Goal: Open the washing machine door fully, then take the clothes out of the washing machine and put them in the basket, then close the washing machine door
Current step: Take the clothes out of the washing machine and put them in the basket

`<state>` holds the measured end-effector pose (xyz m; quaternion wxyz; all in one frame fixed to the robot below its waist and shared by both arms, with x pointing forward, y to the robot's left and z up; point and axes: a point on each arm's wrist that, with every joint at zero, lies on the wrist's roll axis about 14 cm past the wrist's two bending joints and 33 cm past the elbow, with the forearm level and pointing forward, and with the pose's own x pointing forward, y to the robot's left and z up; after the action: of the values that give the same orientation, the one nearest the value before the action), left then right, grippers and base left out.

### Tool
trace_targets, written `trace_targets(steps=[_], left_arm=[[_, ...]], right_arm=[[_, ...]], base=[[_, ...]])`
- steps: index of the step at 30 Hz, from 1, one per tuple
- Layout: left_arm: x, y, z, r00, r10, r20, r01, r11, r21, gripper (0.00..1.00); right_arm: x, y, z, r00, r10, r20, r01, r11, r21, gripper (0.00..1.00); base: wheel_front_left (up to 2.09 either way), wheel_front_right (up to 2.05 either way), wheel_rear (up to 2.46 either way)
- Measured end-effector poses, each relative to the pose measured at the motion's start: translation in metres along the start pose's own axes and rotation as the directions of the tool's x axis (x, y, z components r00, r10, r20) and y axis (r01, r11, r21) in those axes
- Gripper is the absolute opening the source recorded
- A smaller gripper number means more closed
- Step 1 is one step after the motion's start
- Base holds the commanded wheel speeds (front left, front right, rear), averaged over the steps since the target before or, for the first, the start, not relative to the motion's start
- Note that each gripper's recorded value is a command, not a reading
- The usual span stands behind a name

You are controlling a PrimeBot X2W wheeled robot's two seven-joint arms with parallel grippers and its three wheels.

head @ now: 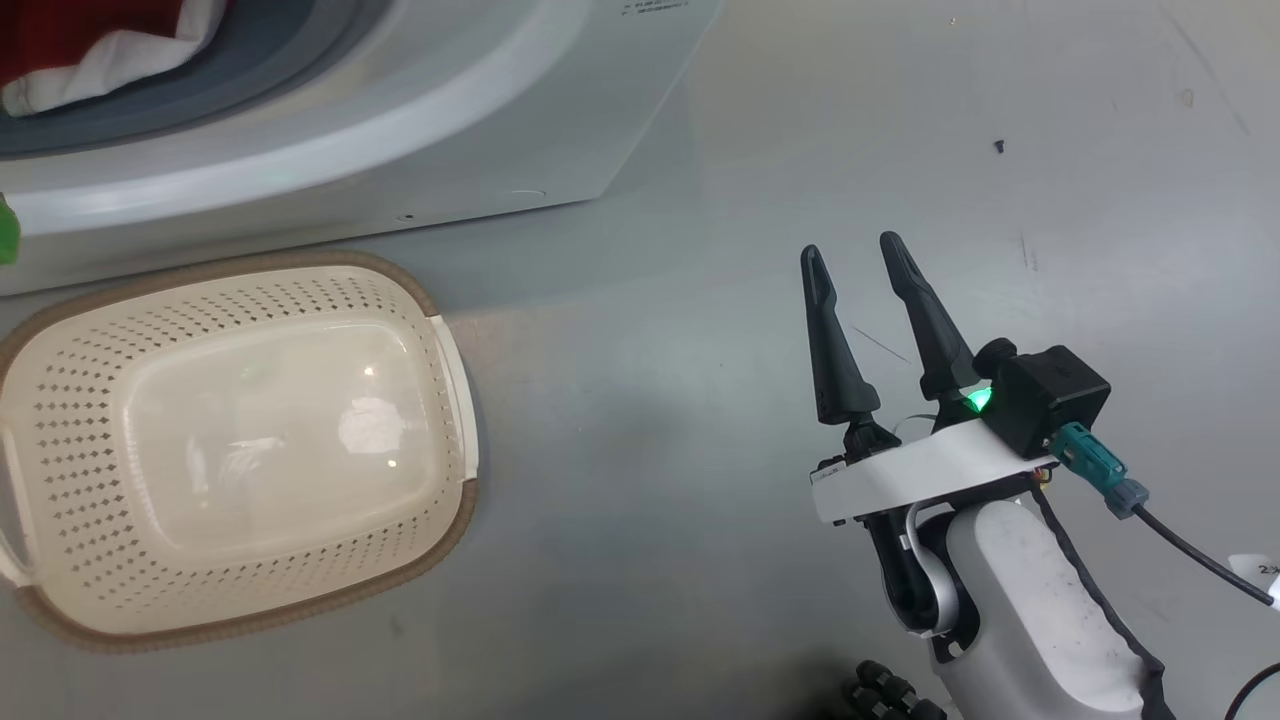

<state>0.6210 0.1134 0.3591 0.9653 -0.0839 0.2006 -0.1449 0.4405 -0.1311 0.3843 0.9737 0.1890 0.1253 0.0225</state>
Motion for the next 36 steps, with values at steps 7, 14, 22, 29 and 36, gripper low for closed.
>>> trace_targets(steps=[7,14,22,29,36], left_arm=[[0.023,0.015,-0.016,0.994,0.049,-0.098,-0.045,0.998,0.042,1.00],[0.042,0.009,-0.015,0.992,0.055,-0.113,-0.048,0.997,0.066,1.00],[0.055,0.004,-0.011,0.989,0.051,-0.136,-0.036,0.994,0.106,1.00],[0.061,-0.005,-0.012,0.987,0.027,-0.156,-0.004,0.990,0.143,1.00],[0.063,-0.006,-0.021,0.976,0.034,-0.215,-0.002,0.989,0.147,1.00]], right_arm=[[0.000,-0.008,-0.002,1.000,-0.026,-0.008,0.026,1.000,-0.007,1.00],[-0.002,-0.015,-0.005,0.999,-0.051,-0.020,0.051,0.999,-0.010,1.00],[-0.002,-0.015,-0.005,0.998,-0.055,-0.022,0.054,0.998,-0.008,1.00],[0.000,-0.012,-0.003,0.999,-0.046,-0.016,0.046,0.999,-0.010,1.00],[0.000,-0.008,-0.006,0.999,-0.035,-0.024,0.035,0.999,-0.008,1.00]], base=[[0.00,0.00,0.00],[0.00,0.00,0.00],[0.00,0.00,0.00],[0.00,0.00,0.00],[0.00,0.00,0.00]])
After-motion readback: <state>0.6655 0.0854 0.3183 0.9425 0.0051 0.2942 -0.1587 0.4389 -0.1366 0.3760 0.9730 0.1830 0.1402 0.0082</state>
